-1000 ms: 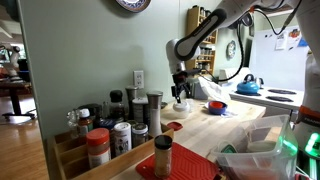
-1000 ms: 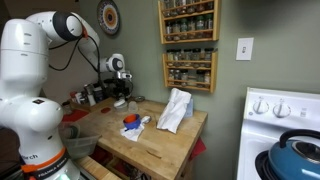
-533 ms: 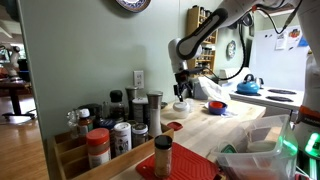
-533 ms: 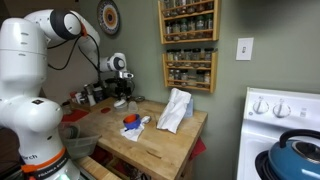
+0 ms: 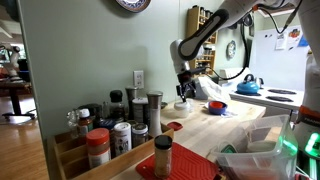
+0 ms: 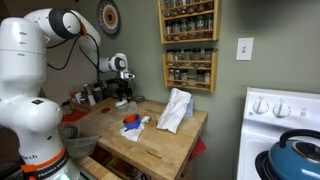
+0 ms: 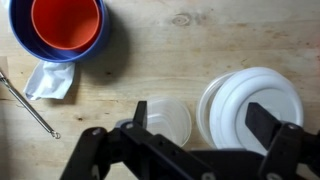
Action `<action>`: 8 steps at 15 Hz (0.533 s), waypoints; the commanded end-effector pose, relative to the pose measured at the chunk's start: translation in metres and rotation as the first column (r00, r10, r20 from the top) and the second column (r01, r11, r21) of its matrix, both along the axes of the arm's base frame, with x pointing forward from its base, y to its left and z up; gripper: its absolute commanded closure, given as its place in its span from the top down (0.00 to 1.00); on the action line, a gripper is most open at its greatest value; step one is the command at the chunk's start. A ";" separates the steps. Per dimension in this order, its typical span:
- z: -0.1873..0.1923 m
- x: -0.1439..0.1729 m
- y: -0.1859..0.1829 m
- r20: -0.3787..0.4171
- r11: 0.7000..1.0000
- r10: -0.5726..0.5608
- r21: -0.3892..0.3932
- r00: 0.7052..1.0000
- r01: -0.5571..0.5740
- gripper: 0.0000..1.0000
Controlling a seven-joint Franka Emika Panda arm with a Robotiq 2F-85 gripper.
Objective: Put the transparent bowl upright and put the lid on it
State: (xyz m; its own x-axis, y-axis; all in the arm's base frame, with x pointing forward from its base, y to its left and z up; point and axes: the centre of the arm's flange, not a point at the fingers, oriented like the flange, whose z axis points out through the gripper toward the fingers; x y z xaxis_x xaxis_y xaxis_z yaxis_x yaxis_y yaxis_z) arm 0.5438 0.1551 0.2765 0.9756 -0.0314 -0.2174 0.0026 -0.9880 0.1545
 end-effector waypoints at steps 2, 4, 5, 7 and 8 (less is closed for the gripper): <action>0.000 -0.015 -0.015 -0.012 0.998 -0.037 -0.042 0.999 0.037 1.00; 0.001 -0.018 -0.020 -0.010 0.998 -0.052 -0.045 0.999 0.052 1.00; 0.002 -0.020 -0.022 -0.011 0.997 -0.058 -0.048 0.998 0.057 1.00; 0.002 -0.023 -0.025 -0.019 0.997 -0.062 -0.051 0.998 0.061 1.00; 0.001 -0.024 -0.025 -0.020 0.997 -0.065 -0.051 0.998 0.064 1.00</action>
